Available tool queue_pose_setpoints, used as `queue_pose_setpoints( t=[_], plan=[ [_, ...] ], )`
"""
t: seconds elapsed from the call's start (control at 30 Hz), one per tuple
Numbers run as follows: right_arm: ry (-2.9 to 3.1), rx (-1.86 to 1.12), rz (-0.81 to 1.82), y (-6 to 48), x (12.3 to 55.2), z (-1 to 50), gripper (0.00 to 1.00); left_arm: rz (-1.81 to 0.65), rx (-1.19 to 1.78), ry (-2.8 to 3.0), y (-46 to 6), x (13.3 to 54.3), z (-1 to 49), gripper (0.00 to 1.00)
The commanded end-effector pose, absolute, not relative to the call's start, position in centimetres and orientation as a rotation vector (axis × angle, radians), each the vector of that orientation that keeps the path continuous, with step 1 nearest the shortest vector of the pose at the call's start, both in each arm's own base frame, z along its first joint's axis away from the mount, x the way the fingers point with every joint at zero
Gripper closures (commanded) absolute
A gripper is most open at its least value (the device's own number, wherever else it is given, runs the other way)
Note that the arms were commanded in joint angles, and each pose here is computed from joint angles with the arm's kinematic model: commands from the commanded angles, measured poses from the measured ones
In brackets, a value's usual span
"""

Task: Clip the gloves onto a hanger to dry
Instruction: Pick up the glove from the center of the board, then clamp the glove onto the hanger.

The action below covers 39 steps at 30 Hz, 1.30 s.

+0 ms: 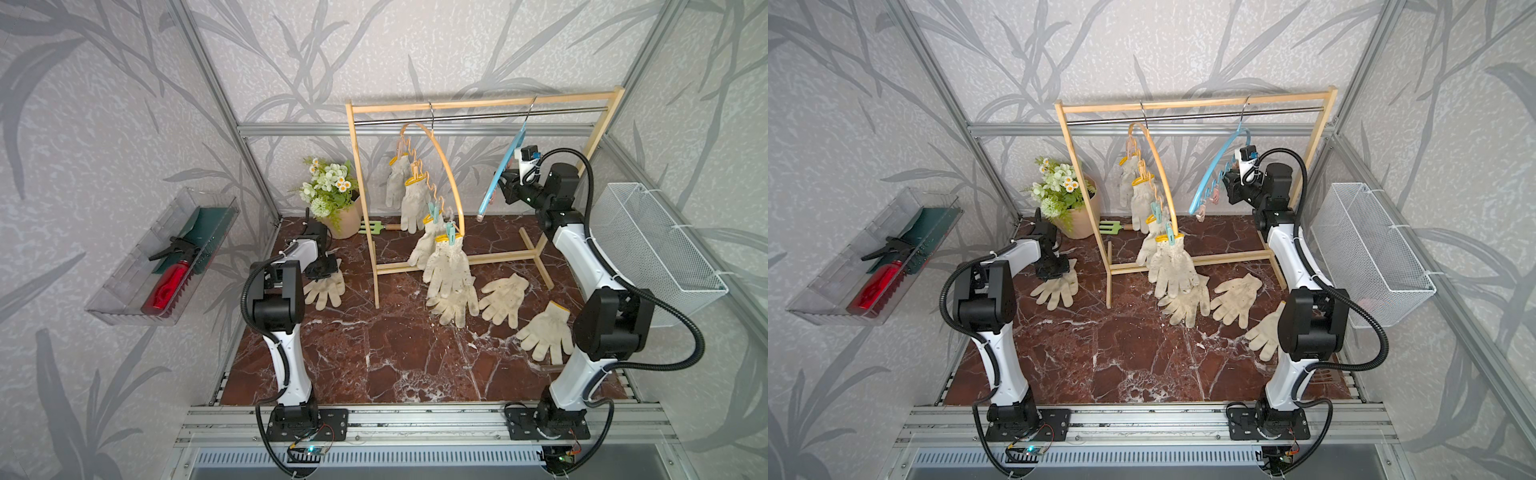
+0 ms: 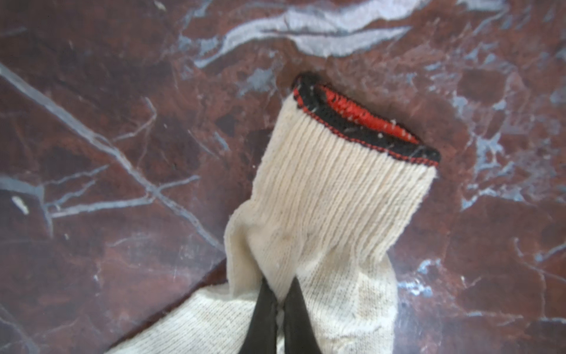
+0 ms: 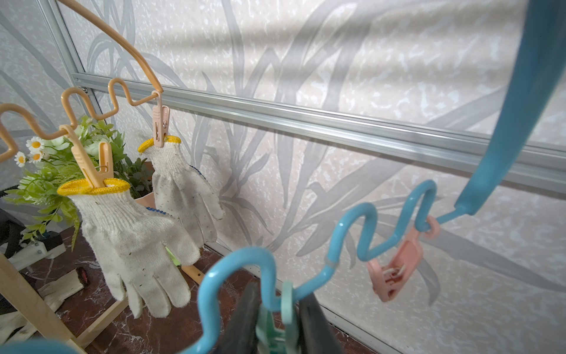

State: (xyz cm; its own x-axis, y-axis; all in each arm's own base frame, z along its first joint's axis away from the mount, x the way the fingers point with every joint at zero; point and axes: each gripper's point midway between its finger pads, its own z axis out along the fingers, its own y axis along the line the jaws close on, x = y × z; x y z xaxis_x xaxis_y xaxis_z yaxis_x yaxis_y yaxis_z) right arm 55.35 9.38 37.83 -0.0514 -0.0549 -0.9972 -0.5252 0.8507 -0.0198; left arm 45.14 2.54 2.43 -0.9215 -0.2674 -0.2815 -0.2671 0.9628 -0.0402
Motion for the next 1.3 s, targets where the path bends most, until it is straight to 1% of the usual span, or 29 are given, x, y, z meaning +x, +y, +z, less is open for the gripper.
queue_pose_setpoints(
  t=[0.0, 0.2, 0.33, 0.43, 0.57, 0.67, 0.77, 0.97, 1.13, 1.2, 1.27],
  plan=[
    [1.577, -0.471, 0.423, 9.9, 54.7, 38.4, 0.76, -0.118, -0.447, 2.784, 0.9, 43.4, 5.1, 1.00],
    [1.575, -0.461, 0.427, 10.0, 54.4, 38.6, 0.76, -0.296, -0.391, 2.556, -2.5, 41.2, 12.9, 1.00],
    [1.579, -0.450, 0.431, 9.9, 54.4, 38.5, 0.76, -0.379, -0.231, 2.425, -6.3, 38.2, 17.7, 1.00],
    [1.581, -0.432, 0.434, 9.8, 54.6, 38.5, 0.76, -0.435, -0.093, 2.367, -9.9, 35.3, 20.1, 1.00],
    [1.582, -0.403, 0.449, 9.6, 54.7, 38.7, 0.76, -0.550, 0.008, 2.276, -14.0, 31.7, 23.1, 1.00],
    [1.586, -0.386, 0.458, 9.6, 54.8, 38.7, 0.76, -0.611, 0.087, 2.198, -17.0, 29.5, 25.8, 1.00],
    [1.588, -0.368, 0.466, 9.5, 54.7, 38.7, 0.76, -0.729, 0.162, 2.115, -20.8, 27.8, 28.2, 1.00],
    [1.595, -0.350, 0.451, 9.3, 53.8, 38.7, 0.76, -0.846, 0.356, 1.990, -29.0, 24.7, 31.5, 1.00],
    [1.613, -0.329, 0.427, 8.9, 53.4, 38.4, 0.75, -0.893, 0.449, 1.923, -34.2, 23.3, 32.5, 1.00],
    [1.592, -0.332, 0.417, 8.8, 52.5, 39.7, 0.74, -0.918, 0.492, 1.903, -36.3, 22.8, 32.7, 1.00],
    [1.590, -0.326, 0.410, 8.6, 52.3, 39.8, 0.74, -0.921, 0.537, 1.860, -38.5, 22.5, 33.0, 1.00]
  ],
)
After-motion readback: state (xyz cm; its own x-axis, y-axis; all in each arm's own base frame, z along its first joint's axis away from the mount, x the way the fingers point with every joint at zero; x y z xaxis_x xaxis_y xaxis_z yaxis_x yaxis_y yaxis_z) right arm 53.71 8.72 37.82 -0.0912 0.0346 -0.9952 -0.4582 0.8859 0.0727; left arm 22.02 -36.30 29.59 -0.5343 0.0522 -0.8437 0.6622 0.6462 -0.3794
